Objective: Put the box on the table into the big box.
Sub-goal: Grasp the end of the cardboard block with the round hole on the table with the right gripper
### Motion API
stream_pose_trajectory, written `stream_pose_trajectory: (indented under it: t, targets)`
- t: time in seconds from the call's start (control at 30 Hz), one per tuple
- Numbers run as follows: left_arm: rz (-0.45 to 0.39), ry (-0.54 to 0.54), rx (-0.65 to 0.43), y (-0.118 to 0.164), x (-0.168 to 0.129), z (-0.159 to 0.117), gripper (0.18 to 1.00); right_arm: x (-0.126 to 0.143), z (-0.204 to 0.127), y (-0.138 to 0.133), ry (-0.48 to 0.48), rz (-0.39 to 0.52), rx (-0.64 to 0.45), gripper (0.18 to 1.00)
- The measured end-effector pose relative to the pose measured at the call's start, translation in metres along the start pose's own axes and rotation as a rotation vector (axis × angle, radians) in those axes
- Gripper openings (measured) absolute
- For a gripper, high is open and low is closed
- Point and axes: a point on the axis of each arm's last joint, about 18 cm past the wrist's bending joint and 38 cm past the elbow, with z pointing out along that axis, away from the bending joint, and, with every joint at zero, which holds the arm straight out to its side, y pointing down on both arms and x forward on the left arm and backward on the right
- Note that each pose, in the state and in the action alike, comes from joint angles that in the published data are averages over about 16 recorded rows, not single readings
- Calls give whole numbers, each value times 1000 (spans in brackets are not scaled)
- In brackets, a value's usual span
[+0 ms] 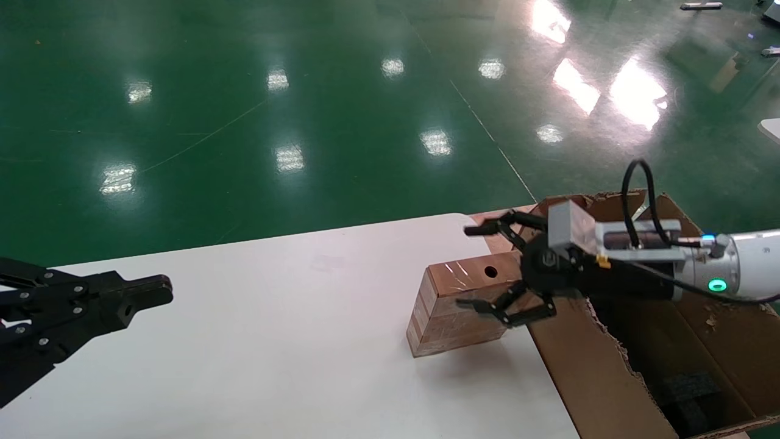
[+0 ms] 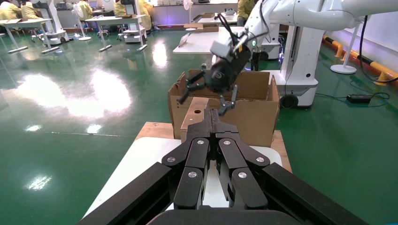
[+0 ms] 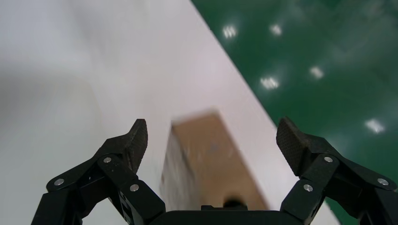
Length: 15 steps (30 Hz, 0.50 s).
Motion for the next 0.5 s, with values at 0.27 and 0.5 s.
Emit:
stream_pose_trajectory:
  t: [0.27,0.5]
  targets:
    - [0,0,0,0,0,0,191,3,-8,22,16,-8,-64,1000]
    - [0,0,0,0,0,0,191,7,-6,26,23,-9,-71,1000]
